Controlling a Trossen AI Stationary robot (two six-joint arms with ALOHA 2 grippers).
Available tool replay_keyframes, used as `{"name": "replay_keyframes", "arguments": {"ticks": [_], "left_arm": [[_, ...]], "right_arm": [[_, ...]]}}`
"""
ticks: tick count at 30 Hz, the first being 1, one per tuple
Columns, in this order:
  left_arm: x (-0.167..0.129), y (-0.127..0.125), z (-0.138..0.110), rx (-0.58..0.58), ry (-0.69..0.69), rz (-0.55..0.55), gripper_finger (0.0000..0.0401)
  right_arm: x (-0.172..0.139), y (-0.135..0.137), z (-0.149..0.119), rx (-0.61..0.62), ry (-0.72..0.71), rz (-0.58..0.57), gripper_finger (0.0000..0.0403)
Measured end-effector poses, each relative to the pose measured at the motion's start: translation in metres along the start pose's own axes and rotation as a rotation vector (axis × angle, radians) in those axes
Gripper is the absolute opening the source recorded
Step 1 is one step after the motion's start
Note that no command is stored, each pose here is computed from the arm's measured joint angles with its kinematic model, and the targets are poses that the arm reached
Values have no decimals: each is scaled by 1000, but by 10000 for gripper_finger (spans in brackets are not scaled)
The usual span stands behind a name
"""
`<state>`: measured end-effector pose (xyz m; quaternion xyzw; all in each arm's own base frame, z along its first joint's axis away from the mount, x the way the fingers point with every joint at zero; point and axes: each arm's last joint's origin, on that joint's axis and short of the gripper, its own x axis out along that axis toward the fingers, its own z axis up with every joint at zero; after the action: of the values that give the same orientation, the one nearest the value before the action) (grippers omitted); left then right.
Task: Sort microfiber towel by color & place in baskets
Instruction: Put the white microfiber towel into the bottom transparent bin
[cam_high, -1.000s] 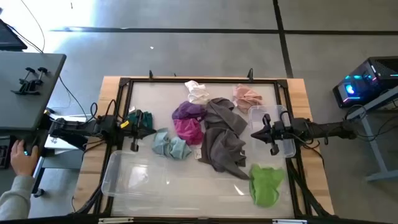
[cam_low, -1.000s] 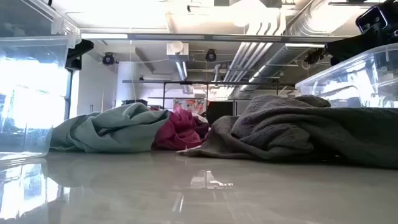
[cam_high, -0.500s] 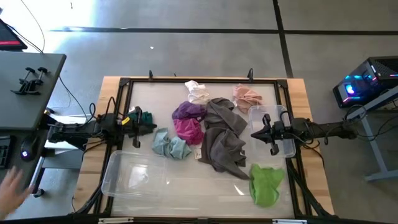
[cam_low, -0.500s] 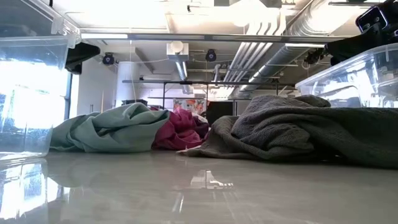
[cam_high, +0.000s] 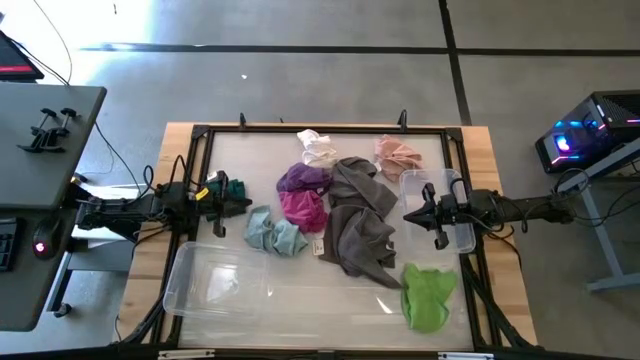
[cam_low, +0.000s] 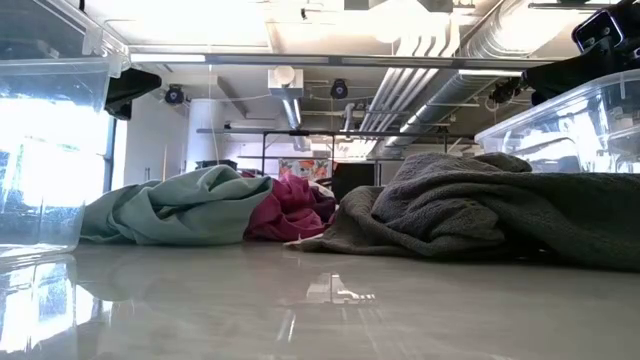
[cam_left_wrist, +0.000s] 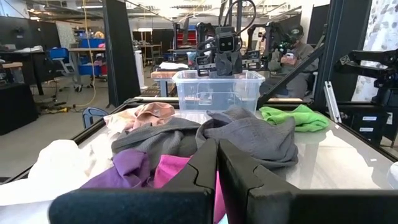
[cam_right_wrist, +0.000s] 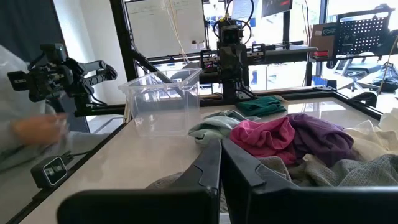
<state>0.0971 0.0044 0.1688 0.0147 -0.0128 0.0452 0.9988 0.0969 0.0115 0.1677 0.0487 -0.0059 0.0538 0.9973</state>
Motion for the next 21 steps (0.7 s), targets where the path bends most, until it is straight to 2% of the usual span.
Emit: {"name": "replay_keyframes", "arguments": {"ticks": [21], "left_arm": [[0,0,1,0,-8,2,5]], "right_arm": [[0,0,0,0,0,0,0]]}}
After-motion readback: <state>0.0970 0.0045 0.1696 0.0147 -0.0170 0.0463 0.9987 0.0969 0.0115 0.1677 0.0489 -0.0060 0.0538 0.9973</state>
